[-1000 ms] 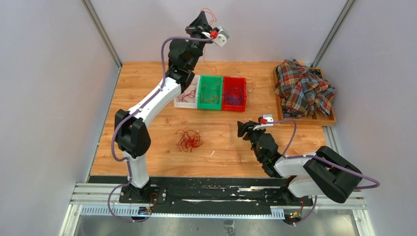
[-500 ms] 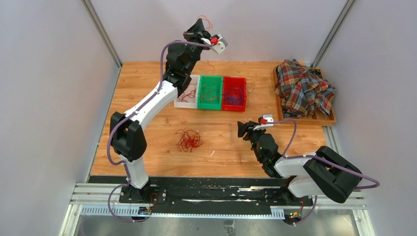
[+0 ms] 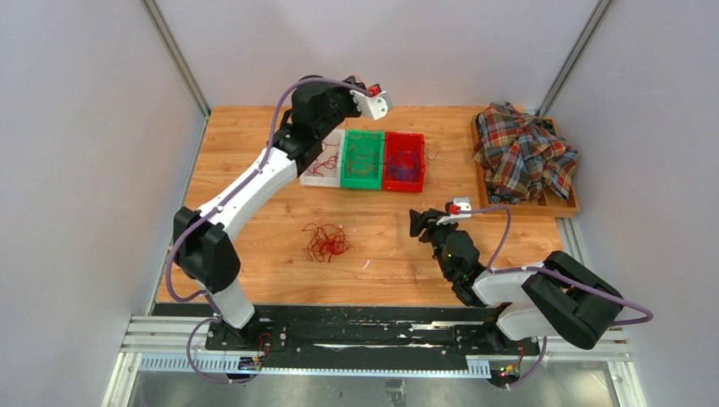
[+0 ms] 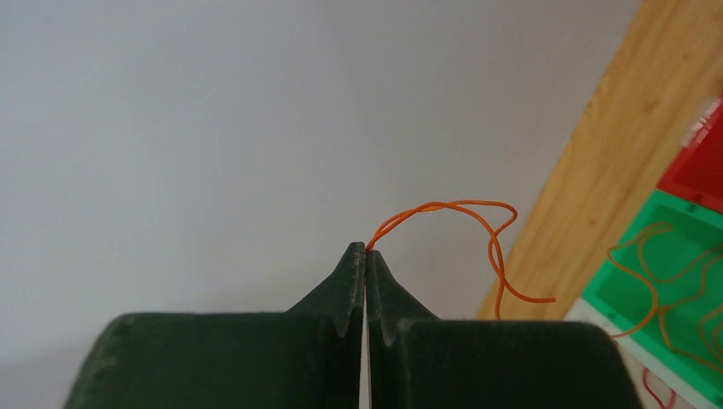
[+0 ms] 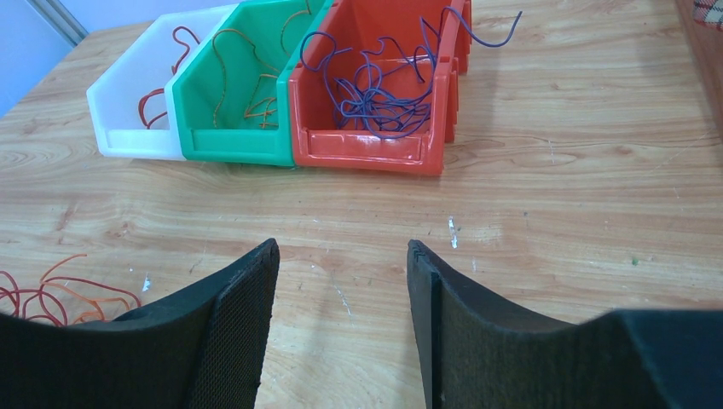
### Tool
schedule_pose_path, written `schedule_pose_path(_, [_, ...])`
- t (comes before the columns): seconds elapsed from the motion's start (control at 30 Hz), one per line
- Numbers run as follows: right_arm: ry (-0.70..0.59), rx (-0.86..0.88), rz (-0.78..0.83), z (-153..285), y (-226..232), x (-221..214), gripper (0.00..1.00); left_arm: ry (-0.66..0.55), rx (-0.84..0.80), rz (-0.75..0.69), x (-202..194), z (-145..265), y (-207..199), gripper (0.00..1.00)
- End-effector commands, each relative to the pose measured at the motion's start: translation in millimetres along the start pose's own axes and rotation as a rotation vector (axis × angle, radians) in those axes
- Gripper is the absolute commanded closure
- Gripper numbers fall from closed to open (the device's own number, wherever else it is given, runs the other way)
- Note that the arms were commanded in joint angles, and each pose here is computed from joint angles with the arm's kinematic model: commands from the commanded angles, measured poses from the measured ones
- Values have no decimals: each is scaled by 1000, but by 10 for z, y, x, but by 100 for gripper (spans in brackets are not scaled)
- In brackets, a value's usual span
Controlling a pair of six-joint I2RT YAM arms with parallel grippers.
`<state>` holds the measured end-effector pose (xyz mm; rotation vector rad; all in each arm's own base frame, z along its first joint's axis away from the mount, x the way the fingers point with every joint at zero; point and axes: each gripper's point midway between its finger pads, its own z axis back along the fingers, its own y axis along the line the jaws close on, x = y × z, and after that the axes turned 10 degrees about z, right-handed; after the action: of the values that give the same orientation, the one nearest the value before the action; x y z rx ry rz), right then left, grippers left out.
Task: Untangle the cables
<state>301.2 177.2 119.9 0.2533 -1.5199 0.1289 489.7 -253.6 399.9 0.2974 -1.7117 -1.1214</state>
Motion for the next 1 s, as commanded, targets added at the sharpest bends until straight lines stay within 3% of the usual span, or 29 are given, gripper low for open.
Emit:
schedule_pose_path(0.0, [-23,-30,-11,-4,-68,41,43,183,-222,24,-324,42,-515,99])
schedule_pose_path(0.63, [-19,-44,-18,-9,-93,27,43,364,-394,227,-856,-448,-1530,100])
schedule_pose_path(0.97, [-21,-53,-27,-14,-122,22,43,484,-358,92,-1515,-491,-1771,99])
